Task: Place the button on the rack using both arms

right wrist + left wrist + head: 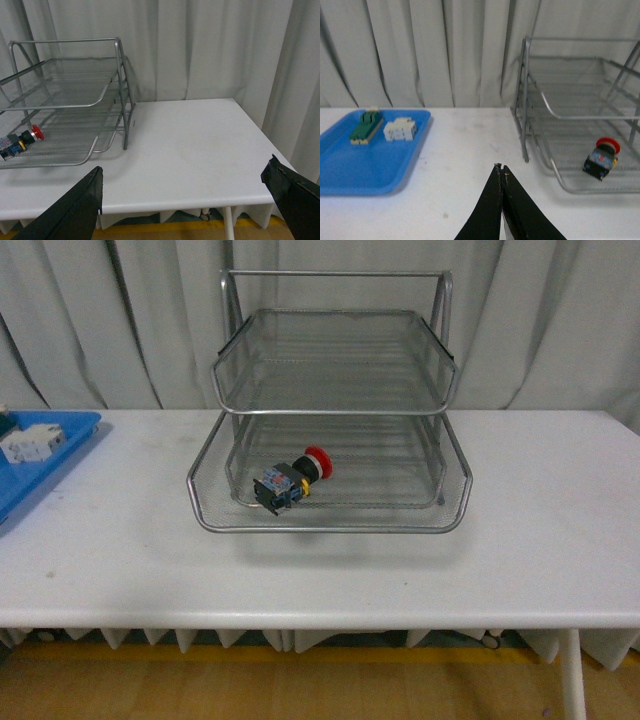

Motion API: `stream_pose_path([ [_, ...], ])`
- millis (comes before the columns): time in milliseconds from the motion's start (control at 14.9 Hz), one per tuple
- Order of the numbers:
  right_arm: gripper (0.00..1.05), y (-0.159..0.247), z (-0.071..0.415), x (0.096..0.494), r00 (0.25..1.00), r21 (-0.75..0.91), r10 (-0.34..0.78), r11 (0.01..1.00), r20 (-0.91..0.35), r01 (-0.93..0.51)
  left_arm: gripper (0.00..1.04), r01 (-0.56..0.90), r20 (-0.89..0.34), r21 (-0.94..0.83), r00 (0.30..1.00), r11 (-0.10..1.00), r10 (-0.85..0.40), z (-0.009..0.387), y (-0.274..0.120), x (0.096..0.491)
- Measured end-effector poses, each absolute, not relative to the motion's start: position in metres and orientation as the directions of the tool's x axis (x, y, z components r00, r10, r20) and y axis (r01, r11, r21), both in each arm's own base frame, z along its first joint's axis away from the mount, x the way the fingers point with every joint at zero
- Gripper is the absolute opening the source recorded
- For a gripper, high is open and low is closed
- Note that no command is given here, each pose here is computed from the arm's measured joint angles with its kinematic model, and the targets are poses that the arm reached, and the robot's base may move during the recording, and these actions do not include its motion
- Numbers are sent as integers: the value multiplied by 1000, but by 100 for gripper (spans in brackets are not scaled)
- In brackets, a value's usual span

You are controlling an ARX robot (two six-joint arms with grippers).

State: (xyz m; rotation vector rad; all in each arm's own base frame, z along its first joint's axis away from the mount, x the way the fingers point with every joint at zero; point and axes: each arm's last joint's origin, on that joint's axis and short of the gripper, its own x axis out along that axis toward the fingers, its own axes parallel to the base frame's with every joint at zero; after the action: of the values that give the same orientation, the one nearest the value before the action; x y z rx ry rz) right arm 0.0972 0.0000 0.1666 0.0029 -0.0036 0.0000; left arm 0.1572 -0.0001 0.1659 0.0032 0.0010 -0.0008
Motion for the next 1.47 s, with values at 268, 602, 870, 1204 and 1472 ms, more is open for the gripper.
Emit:
stream_pose_path([
  [268, 98, 0, 167, 97, 1000, 3, 0, 1000, 4, 0, 2, 1, -7, 3, 1000, 1000, -1, 164, 0, 141],
  [602, 98, 0, 167, 97, 1000, 3, 0, 1000, 4, 0, 2, 1, 4, 3, 1000, 1000, -1, 168, 0, 127],
  [870, 98, 0, 167, 97, 1000, 3, 0, 1000, 4, 0, 2, 1, 9, 3, 1000, 1000, -1, 170, 0, 118],
  [1204, 98, 0, 167, 97, 1000, 3, 0, 1000, 4, 0, 2, 1, 9, 3, 1000, 1000, -1, 169, 0, 110],
  [1472, 98, 0, 167, 97, 1000, 3, 0, 1000, 4, 0, 2, 1, -30, 3, 1000, 1000, -1, 163, 0, 99],
])
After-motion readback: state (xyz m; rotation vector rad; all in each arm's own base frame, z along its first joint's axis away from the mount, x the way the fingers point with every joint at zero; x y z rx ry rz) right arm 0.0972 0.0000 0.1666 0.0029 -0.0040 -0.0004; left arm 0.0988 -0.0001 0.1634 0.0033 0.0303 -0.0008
